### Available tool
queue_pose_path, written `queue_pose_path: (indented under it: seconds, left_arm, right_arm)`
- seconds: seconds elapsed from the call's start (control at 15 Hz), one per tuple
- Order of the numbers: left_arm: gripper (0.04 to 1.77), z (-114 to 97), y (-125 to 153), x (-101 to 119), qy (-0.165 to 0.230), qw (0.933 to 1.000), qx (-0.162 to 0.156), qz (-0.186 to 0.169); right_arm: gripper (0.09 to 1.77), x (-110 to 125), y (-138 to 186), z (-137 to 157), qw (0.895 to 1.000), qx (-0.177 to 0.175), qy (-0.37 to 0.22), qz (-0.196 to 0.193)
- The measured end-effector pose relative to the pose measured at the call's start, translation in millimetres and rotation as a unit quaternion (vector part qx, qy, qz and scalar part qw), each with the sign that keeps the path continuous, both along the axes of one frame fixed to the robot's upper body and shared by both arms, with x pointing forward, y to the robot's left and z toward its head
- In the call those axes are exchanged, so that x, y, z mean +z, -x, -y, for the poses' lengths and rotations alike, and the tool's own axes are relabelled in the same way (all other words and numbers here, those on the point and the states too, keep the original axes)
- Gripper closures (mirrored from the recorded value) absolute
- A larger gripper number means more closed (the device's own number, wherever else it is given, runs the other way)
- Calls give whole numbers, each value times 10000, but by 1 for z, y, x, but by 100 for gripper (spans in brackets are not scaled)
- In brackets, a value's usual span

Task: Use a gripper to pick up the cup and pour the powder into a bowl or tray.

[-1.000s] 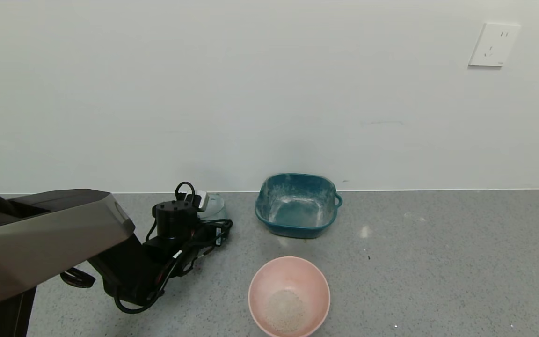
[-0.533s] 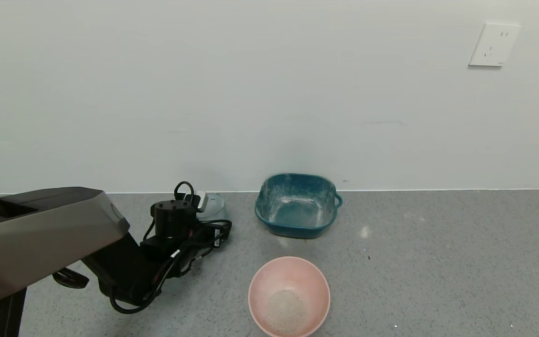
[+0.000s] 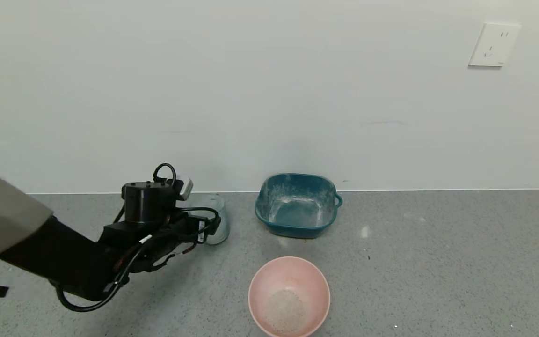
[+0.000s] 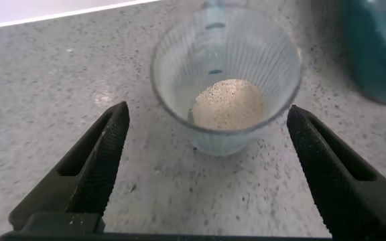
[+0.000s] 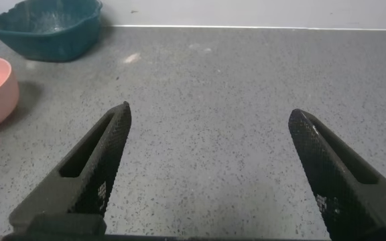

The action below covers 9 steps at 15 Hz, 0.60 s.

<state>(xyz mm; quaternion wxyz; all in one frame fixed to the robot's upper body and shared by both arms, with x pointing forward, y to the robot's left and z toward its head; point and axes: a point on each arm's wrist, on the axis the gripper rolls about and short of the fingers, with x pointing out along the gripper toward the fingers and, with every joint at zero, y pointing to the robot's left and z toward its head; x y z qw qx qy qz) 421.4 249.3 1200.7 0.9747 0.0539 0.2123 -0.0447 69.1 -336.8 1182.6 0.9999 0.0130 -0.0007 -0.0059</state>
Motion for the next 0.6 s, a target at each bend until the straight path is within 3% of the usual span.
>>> queue_pose_path:
  seconds: [0.27, 0.6]
  left_arm:
    - [12, -11, 43, 56, 29, 10000, -1, 75]
    - [11, -32, 121, 119, 170, 9984, -2, 539]
  right_arm:
    - [15, 0, 0, 0, 10000, -2, 0, 0]
    - [15, 0, 0, 0, 10000, -2, 0, 0]
